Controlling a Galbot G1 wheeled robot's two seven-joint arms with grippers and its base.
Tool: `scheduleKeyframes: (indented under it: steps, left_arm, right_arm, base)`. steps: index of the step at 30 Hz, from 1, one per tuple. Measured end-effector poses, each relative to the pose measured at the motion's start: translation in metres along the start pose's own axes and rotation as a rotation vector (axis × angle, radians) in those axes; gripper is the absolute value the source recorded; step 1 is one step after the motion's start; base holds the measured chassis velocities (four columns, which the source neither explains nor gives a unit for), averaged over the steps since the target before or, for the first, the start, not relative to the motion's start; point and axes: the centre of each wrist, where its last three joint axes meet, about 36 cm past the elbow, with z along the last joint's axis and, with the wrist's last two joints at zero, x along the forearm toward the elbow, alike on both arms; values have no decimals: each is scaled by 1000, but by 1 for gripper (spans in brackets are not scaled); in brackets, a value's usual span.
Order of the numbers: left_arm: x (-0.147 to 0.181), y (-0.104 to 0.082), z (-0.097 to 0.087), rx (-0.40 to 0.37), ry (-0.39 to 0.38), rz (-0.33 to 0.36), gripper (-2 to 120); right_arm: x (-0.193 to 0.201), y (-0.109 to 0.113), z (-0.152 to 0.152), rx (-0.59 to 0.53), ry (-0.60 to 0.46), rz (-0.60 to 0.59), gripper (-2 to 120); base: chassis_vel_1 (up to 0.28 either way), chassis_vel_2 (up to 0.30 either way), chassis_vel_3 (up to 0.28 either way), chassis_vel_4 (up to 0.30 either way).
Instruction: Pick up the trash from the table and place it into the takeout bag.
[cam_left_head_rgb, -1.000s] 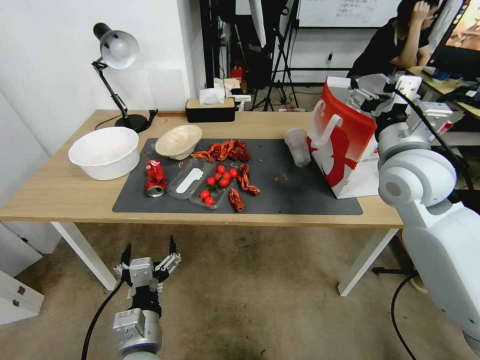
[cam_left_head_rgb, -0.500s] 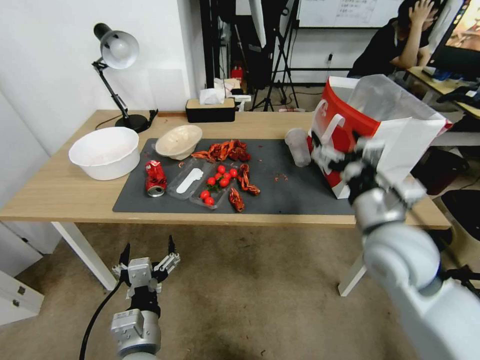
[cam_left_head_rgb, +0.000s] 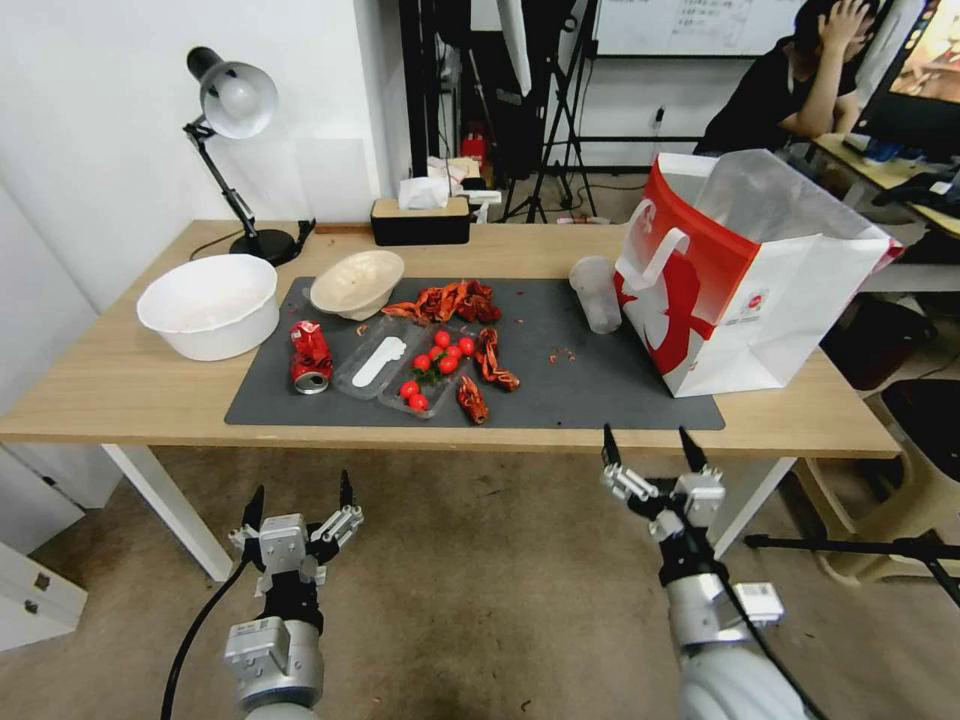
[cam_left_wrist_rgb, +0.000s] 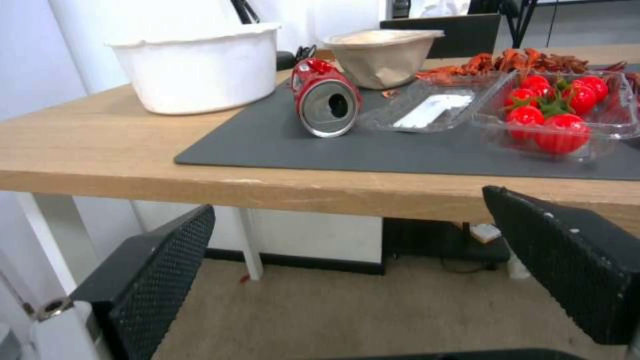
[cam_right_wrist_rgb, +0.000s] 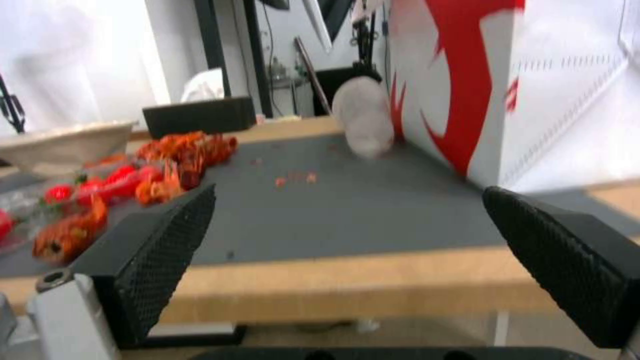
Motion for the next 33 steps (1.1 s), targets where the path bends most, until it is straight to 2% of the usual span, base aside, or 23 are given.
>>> scheduleKeyframes:
  steps: [19, 27, 33]
  left_arm:
    - [-2, -1, 3, 6, 5, 6, 100]
    - [-3, -1, 2, 7, 3, 8, 100]
    - [-3, -1, 2, 6, 4, 8, 100]
  right_arm:
    - [-4, 6, 8, 5, 25, -9, 100]
    - [-36, 12, -3, 31, 2, -45, 100]
    - [-74, 19, -25, 68, -10, -84, 100]
  base:
    - [0, 0, 0, 0]
    - [0, 0, 0, 0]
    - [0, 0, 0, 0]
